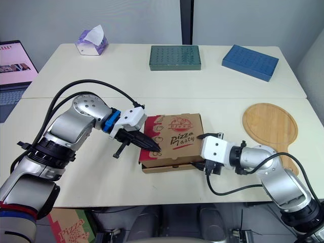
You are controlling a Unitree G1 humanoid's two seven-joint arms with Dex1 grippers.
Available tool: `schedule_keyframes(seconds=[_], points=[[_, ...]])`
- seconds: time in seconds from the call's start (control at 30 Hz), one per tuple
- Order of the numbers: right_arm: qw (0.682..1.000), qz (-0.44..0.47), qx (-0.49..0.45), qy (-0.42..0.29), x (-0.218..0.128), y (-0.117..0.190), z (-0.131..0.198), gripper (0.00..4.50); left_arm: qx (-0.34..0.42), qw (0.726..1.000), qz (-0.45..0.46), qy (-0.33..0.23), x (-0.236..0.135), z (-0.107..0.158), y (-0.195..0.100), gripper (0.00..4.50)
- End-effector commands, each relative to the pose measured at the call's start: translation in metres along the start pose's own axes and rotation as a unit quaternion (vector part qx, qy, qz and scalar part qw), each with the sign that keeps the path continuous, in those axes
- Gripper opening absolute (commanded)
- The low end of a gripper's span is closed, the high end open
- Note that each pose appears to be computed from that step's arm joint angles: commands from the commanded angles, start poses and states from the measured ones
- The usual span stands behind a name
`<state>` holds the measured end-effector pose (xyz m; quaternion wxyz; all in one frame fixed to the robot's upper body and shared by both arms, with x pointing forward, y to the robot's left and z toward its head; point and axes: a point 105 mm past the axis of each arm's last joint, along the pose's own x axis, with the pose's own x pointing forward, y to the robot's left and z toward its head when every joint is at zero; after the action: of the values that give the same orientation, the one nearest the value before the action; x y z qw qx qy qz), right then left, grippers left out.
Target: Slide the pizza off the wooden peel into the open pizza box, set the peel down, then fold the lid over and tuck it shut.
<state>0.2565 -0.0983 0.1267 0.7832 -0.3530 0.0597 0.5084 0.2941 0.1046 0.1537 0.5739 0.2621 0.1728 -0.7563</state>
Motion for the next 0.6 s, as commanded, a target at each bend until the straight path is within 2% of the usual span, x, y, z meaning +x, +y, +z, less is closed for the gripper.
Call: schedule_keyframes(seconds=[0.03,0.27,0.6], points=[[1.0,-0.014,-0.013,0.003,-0.002,0.0,0.002,4.44,0.007,1.0,-0.008,0.018,0.003,-0.004,-0.002,0.0],[0.999,-0.033,-0.007,-0.011,-0.007,-0.005,0.005,4.44,0.008,1.0,-0.007,0.02,0.003,-0.005,-0.001,0.0],[0.998,-0.017,0.041,-0.038,-0.044,-0.005,0.01,4.44,0.007,1.0,-0.001,0.017,0.003,-0.006,0.001,0.0]])
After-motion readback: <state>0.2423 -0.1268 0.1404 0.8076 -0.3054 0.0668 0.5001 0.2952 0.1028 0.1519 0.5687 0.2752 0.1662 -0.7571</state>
